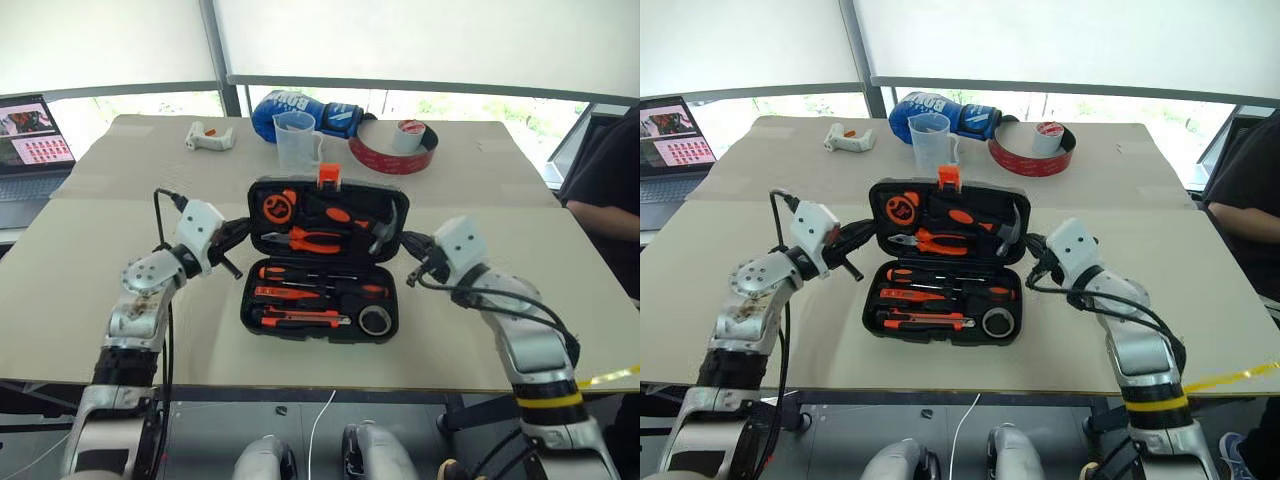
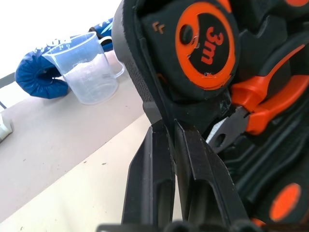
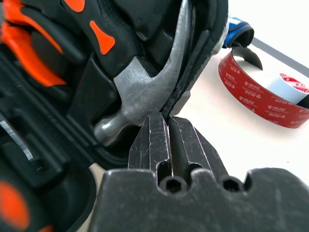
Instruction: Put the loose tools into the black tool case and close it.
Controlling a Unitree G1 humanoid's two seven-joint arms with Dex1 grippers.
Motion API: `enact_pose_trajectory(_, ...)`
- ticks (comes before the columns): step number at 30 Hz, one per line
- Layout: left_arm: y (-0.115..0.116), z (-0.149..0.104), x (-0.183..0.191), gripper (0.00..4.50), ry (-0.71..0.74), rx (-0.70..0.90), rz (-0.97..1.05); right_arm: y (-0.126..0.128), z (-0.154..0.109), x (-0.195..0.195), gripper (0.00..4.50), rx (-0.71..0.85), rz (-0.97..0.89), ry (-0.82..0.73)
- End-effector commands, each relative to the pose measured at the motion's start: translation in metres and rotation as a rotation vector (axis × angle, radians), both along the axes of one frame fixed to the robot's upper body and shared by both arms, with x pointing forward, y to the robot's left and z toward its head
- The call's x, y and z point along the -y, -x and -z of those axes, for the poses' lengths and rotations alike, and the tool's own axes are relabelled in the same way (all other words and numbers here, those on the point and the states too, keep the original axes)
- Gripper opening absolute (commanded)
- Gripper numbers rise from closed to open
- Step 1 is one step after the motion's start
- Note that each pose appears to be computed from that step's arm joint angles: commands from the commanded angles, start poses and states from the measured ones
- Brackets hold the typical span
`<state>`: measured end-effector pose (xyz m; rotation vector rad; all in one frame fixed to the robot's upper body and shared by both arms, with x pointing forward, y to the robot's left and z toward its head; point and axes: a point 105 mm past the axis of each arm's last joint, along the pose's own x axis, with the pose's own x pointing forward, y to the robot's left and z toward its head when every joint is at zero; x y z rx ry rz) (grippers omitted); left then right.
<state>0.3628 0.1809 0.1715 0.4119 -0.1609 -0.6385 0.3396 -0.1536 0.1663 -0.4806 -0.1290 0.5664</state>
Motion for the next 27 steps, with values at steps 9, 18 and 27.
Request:
enact_pose_trajectory(9,0.073,0.014,-0.058,2.08,0.050,-0.241,-0.111,0.085,0.012,0.010,3.20,-0.184,-0.205,0.110)
enact_pose_trajectory(18,0.063,0.007,-0.095,2.66,-0.162,-0.428,0.002,0.147,0.036,0.009,2.56,-0.482,-0.554,0.268)
enact_pose_trajectory(27,-0.031,0.012,-0.020,0.04,-0.331,-0.283,0.187,0.125,0.056,-0.023,0.03,-0.418,-0.688,0.392)
